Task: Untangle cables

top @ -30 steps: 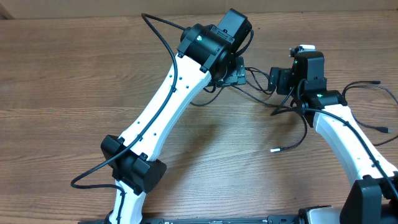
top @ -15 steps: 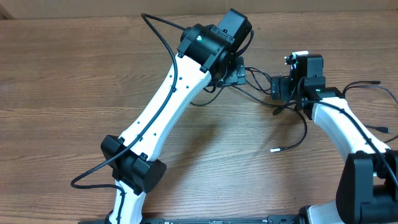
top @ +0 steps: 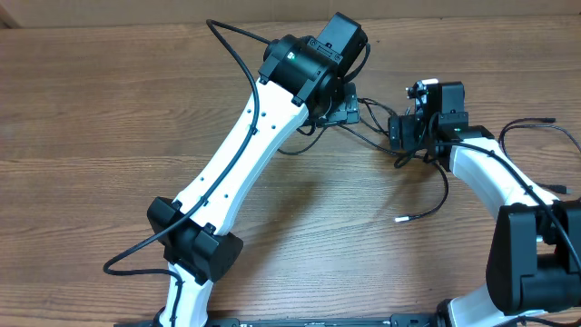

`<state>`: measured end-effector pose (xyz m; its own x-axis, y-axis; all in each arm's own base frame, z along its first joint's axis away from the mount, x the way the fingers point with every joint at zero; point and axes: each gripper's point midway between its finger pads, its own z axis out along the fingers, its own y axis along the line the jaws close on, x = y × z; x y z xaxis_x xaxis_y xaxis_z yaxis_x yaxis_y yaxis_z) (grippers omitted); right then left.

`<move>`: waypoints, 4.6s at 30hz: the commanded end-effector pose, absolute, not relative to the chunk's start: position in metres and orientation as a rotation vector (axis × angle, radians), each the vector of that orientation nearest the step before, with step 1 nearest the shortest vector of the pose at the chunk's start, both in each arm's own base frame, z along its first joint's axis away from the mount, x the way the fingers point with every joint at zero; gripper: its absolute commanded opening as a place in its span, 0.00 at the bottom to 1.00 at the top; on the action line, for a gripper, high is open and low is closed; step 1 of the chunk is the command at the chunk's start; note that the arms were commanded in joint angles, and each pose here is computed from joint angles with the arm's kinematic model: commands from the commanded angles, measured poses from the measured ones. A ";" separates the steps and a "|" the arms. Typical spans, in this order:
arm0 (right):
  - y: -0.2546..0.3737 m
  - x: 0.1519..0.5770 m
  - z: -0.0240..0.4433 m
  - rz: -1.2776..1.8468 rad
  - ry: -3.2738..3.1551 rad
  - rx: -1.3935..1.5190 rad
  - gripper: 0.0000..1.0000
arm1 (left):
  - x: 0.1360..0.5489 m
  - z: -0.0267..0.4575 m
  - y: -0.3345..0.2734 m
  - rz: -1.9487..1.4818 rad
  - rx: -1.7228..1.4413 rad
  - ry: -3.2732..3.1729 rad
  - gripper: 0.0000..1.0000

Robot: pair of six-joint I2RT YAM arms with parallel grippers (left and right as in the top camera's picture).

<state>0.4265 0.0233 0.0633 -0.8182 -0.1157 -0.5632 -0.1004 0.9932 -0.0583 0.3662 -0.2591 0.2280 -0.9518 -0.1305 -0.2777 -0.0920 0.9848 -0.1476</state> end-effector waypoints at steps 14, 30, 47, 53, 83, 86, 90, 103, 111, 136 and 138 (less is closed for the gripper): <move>0.028 0.432 0.070 0.003 2.523 -0.158 0.99 | 0.367 0.224 -0.262 -0.188 -0.154 2.847 1.00; 0.017 0.420 0.093 -0.013 2.520 -0.130 0.99 | 0.367 0.224 -0.262 -0.188 -0.154 2.847 1.00; -0.003 0.423 0.101 0.244 2.475 -0.042 0.96 | 0.367 0.224 -0.262 -0.188 -0.154 2.847 1.00; 0.007 0.428 0.108 0.310 2.436 -0.073 0.97 | 0.367 0.224 -0.262 -0.188 -0.153 2.847 1.00; 0.007 0.433 0.060 0.348 2.518 -0.017 0.95 | 0.367 0.224 -0.262 -0.188 -0.154 2.847 1.00; 0.007 0.433 0.059 0.349 2.522 -0.016 0.95 | 0.367 0.224 -0.262 -0.188 -0.153 2.847 1.00; 0.007 0.433 0.059 0.349 2.522 -0.016 0.94 | 0.367 0.224 -0.262 -0.188 -0.154 2.847 1.00; 0.013 0.427 0.050 0.359 2.545 -0.027 0.93 | 0.367 0.224 -0.262 -0.188 -0.154 2.847 1.00; 0.038 0.429 0.047 0.379 2.542 -0.105 0.92 | 0.367 0.224 -0.262 -0.188 -0.154 2.847 1.00; 0.002 0.449 0.012 0.251 2.543 0.200 0.93 | 0.367 0.224 -0.262 -0.188 -0.154 2.847 1.00; 0.000 0.451 0.014 0.255 2.531 0.212 0.93 | 0.367 0.224 -0.262 -0.188 -0.153 2.847 1.00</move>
